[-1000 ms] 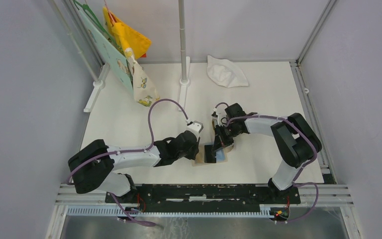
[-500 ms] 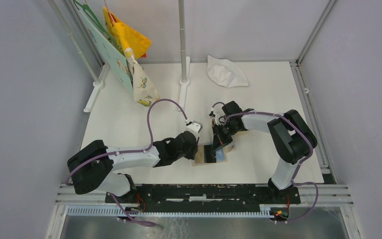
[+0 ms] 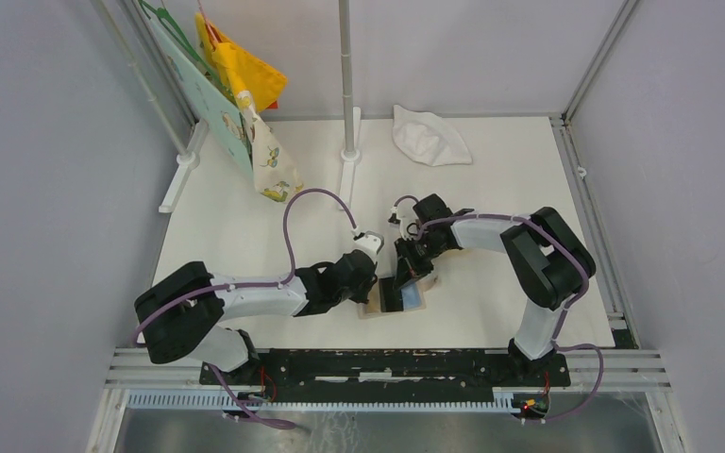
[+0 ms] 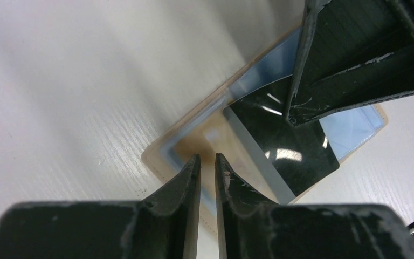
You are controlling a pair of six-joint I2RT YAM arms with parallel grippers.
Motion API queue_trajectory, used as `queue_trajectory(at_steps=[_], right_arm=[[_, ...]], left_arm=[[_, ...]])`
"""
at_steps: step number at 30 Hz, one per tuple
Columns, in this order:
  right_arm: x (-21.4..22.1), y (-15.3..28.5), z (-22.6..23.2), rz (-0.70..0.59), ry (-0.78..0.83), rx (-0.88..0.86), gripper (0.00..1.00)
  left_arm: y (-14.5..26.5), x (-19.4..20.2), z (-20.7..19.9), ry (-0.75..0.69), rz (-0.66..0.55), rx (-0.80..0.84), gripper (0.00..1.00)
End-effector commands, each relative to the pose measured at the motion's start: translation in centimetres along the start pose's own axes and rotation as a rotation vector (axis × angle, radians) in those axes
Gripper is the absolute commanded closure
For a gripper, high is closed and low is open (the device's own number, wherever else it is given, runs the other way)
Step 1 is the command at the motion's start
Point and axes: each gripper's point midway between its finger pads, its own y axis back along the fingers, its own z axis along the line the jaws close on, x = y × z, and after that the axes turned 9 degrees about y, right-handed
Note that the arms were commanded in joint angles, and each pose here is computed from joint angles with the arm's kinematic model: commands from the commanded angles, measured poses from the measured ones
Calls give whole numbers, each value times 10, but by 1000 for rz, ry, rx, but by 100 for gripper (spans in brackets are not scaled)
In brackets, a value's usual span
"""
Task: Put the credit cards into the card holder
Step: Insert the credit card into the card holder.
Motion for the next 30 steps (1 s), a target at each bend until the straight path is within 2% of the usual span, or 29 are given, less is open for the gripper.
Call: queue_trajectory(at_steps=[1,9,13,18,24,30], right_arm=[[11,-19,-15,27,1,55,98],[-1,-21,-6,-5,14,-5,89],[-1,-23,-9,4,15,2,89],[1,-23,-12,14,13,20,91],[-1,-21,-15,8,22,41,92],[-2,-20,-16,10,26,53,93]], left_arm=[[-1,-12,-2,-31,-51,0,78],[3,-15,-2,-27,-60,3,78],[8,-18,5,-14,-73,-36,80],[26,-11,33,11,-61,-149,85],[40,-3,44,28,-43,-166,91],[32,6,41,15,7,-170,96]])
